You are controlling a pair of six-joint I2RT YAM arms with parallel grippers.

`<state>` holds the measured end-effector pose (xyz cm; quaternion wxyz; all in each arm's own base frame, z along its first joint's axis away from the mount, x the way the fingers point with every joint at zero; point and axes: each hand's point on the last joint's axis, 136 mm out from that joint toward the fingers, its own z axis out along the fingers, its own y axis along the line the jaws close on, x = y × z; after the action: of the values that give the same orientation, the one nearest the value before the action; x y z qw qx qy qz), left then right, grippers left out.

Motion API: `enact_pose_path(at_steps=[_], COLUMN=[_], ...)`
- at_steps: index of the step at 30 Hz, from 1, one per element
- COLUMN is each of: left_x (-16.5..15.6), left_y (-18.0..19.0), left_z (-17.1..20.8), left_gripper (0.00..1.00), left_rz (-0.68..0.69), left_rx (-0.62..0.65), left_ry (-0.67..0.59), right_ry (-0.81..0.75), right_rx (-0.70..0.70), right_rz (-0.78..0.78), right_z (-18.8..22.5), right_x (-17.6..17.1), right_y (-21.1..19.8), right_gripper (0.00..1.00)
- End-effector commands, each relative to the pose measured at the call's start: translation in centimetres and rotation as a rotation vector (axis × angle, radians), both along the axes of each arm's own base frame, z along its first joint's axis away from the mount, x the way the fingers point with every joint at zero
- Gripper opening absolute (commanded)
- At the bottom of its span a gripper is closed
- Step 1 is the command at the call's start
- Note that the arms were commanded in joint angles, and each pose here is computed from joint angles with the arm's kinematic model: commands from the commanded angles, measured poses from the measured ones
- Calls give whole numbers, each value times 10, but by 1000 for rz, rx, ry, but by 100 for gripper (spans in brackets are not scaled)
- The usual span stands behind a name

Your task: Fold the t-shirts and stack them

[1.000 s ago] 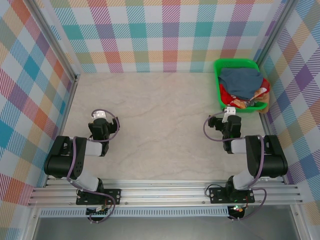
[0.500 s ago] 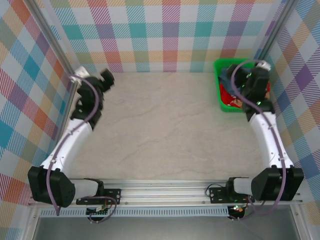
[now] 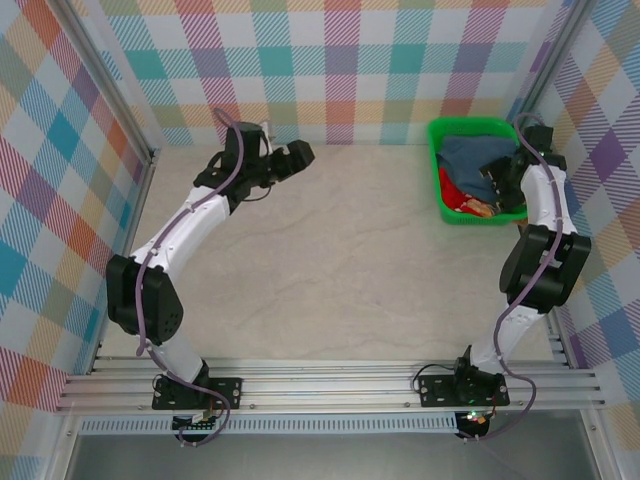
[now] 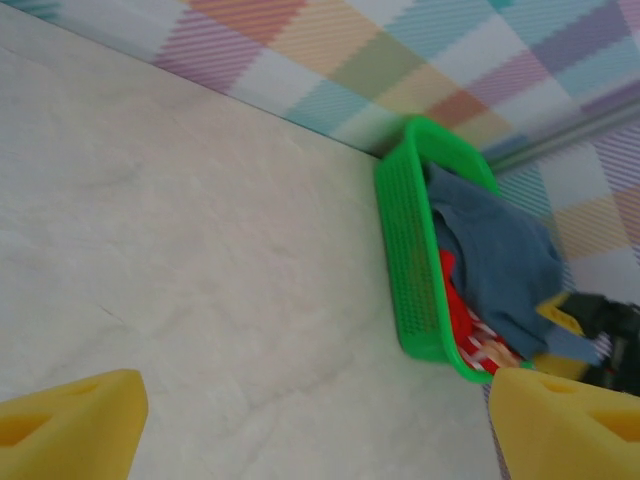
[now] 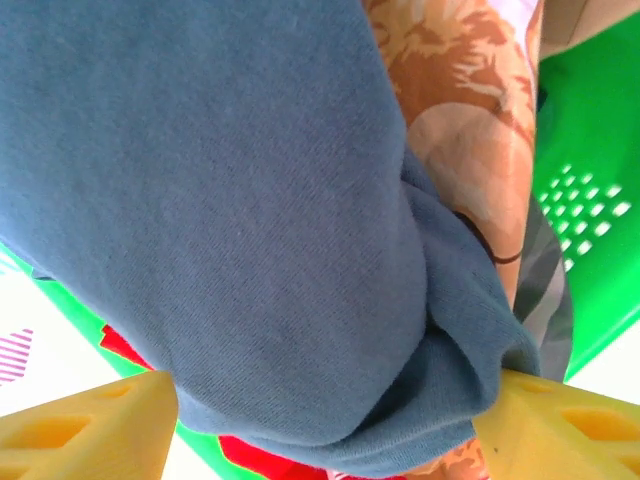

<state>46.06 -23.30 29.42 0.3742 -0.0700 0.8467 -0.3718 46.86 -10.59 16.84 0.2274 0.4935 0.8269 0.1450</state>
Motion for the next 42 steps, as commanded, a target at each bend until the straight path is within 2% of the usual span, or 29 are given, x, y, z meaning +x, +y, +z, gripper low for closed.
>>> enact_pose_path(at_steps=[1,4,7,18,22,25,30,33,35,39,42], left_x=[-19,-25,-28,-28,-26,-25,-20,-19,-21,-31,-44], left_y=[-16,-15,-13,-13,-11,-7,11,26,45,94,124], left_z=[49,47,49,52,56,58,52,51,51,66,84], left_gripper=[88,87,87,83,81,80,79,79,79,83,83], left_rz=[-90,-92,-89,-90,-74,-54,43,120,209,426,552], left_rx=[-73,-63,-60,-62,-61,-48,23,66,118,225,268], left_ry=[-77,-58,-57,-60,-65,-64,-47,-41,-29,-45,-86], right_ry=[-48,-21,-64,-111,-272,-491,-873,-1069,-1165,-1281,-1232], right_rx=[109,136,115,104,4,-121,-255,-250,-220,-145,-53], right_rz=[-8,-66,-82,-69,9,176,452,570,647,807,919], right_z=[15,7,15,21,67,140,286,360,394,431,416], right_x=[13,11,12,18,28,45,46,26,9,-28,-43], right_y=[16,10,7,6,12,44,133,182,213,272,310], right_gripper=[71,66,65,0,0,0,0,0,0,0,0])
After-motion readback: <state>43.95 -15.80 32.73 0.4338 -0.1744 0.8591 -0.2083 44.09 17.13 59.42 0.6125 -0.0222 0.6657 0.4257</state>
